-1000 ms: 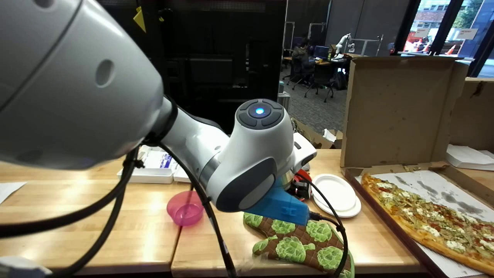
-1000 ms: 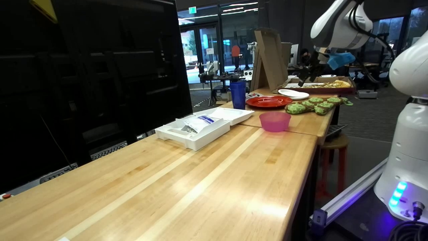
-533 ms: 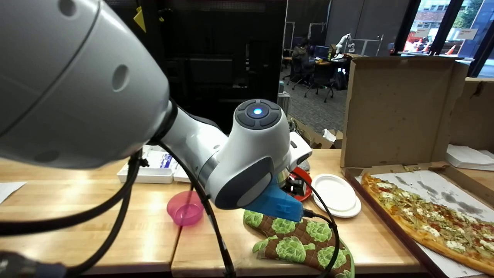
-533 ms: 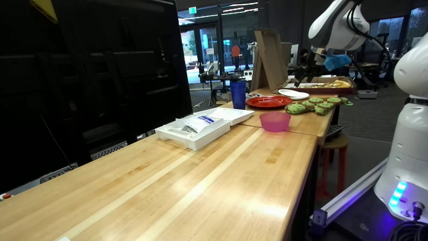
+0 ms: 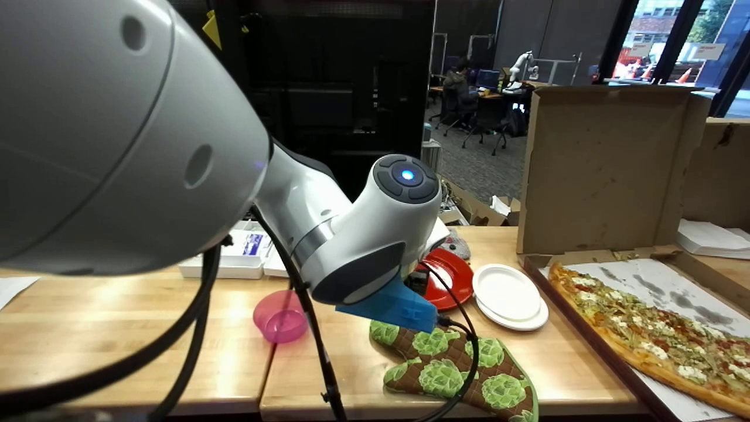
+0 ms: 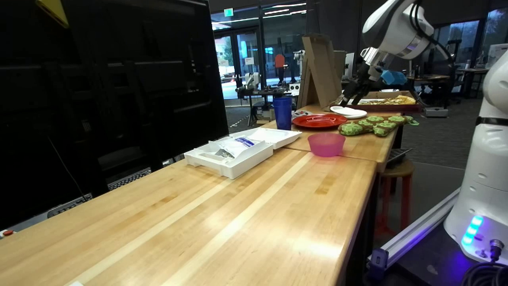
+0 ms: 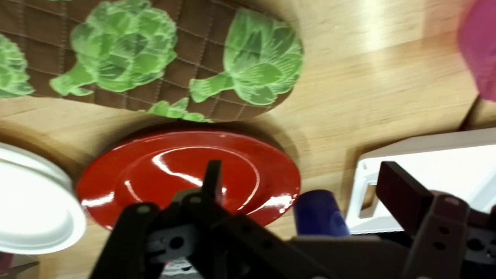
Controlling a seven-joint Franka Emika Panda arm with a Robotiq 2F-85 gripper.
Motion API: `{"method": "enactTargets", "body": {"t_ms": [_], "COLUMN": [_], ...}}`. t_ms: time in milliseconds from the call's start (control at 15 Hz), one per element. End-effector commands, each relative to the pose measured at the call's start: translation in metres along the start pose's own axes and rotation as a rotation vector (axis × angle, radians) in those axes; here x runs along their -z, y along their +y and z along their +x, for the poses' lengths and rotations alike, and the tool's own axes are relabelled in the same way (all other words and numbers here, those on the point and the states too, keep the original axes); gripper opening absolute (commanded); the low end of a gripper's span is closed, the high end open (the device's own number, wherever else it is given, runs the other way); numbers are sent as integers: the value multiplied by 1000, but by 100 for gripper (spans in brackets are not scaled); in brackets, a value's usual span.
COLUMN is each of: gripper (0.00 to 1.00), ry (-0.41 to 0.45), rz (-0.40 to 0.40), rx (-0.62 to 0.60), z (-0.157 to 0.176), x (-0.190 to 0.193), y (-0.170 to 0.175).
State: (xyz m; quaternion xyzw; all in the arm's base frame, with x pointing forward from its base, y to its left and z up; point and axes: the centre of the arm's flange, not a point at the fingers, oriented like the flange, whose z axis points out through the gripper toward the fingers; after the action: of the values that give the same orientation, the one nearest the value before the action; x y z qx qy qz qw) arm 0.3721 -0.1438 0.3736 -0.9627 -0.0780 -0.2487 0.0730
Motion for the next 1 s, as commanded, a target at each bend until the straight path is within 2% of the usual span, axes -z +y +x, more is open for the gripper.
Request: {"method": "enactTargets", "body": {"t_ms": [0,267,933], "gripper": [100,100,100], "ry": [-1,-61,-195], "rz": [141,217,298], "rx": [70,135,281], "z": [-11,-16,-8], "x": [11,14,2], "y": [-18,-36,-94]}}
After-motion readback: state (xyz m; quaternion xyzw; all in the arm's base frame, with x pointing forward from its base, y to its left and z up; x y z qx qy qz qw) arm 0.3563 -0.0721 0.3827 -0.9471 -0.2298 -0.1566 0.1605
